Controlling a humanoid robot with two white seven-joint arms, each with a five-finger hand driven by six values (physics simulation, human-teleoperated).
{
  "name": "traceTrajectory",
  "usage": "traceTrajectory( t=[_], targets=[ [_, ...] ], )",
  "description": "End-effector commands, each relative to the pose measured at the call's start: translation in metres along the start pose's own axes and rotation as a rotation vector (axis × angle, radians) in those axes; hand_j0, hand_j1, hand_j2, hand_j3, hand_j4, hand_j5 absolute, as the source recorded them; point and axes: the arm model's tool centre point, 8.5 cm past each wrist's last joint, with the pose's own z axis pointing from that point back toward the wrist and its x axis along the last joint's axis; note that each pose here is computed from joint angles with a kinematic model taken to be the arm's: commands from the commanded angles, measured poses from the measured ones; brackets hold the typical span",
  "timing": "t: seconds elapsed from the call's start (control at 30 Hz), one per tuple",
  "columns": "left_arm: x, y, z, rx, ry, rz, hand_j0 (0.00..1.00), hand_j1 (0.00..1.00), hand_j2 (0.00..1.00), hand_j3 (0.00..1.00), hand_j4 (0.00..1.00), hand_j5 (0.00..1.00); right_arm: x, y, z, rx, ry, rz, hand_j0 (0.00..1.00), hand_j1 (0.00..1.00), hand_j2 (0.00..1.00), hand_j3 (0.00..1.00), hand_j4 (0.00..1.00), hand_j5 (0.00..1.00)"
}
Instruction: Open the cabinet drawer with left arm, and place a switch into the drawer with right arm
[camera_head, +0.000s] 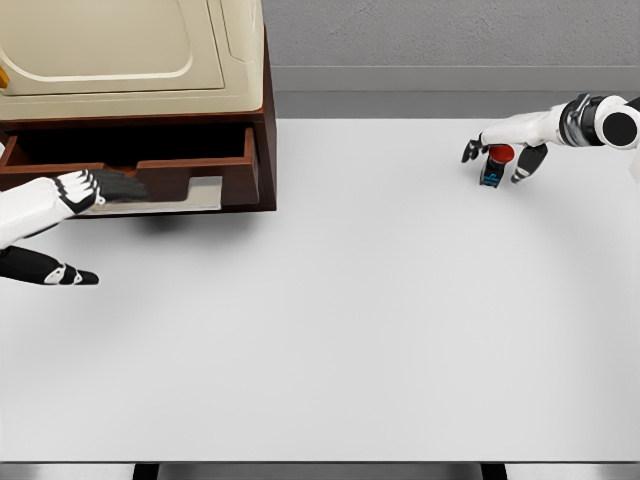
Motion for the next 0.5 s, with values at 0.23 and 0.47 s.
traceTrajectory(
  t=[0.23, 0.47],
  targets=[
    [0.0009, 0.0010, 0.0021, 0.064, 0.024, -0.040, 1.00, 1.00, 1.00, 1.00, 1.00, 1.00, -0.0009, -0.0004, 0.0009, -0.005, 0.001, -0.006, 0.68, 0.68, 0.68, 0.68, 0.68, 0.68],
    [0.0003, -0.0056, 0.0040, 0.061, 0.030, -0.024, 1.00, 1.00, 1.00, 1.00, 1.00, 1.00, -0.0010, -0.0006, 0.0010, -0.006, 0.001, -0.007, 0.56, 0.56, 0.56, 0.56, 0.56, 0.56]
  ],
)
